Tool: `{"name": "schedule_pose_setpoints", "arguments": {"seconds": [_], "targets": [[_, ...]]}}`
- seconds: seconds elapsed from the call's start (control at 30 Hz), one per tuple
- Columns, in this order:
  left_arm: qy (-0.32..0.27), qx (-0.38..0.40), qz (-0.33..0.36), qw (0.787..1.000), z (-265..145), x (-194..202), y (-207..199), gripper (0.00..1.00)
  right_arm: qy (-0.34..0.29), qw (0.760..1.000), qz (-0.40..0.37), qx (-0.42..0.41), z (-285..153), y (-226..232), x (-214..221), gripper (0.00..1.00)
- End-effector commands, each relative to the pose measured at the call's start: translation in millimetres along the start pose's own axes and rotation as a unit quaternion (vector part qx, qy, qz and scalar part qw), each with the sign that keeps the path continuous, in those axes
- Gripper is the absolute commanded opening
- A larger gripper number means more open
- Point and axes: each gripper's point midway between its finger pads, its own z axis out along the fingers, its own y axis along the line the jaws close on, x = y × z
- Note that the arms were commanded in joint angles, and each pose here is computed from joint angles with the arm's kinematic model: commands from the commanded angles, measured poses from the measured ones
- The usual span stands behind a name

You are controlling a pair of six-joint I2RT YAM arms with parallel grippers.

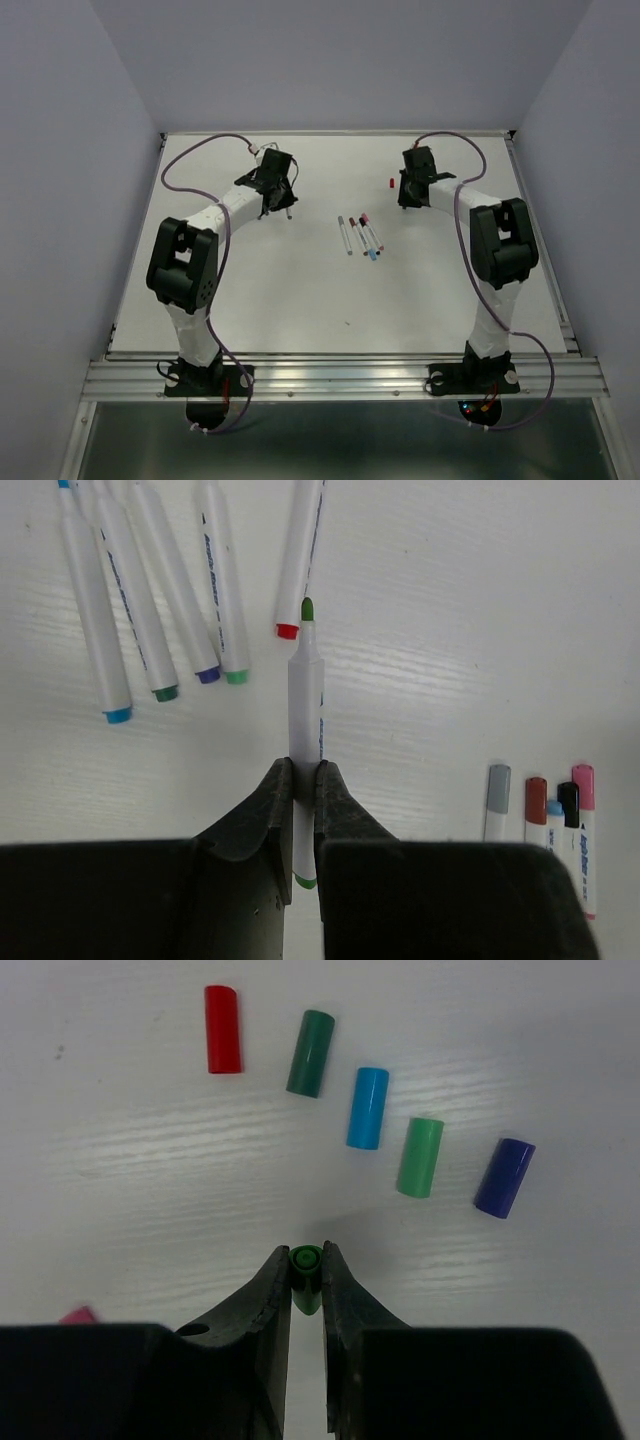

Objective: Open the pen caps

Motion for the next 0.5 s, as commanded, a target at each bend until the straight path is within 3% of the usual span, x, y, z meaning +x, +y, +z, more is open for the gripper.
{"name": "schedule_pose_setpoints", "arguments": {"seconds": [0.0, 0.1, 0.13, 0.47], "targets": [[-0.034, -0.026, -0.003, 0.999, -1.6, -37.1, 2.6, 0.0, -0.01, 1.0, -0.008, 0.017, 1.6, -2.2, -11.3, 0.12], [-0.033, -0.031, 0.0, 0.999, 5.2, -40.2, 3.1, 0.0, -0.009, 1.0, -0.01, 0.021, 4.5, -3.3, -10.9, 0.16], [-0.036, -0.033, 0.0, 0.999, 6.3, -43.8, 3.4, 0.0, -0.009, 1.0, -0.01, 0.025, 5.5, -4.2, -10.9, 0.23], [-0.04, -0.053, -0.007, 0.998, 22.5, -56.8, 11.0, 0.0, -0.028, 0.999, -0.013, 0.019, -8.8, -0.9, -32.4, 0.48]]}}
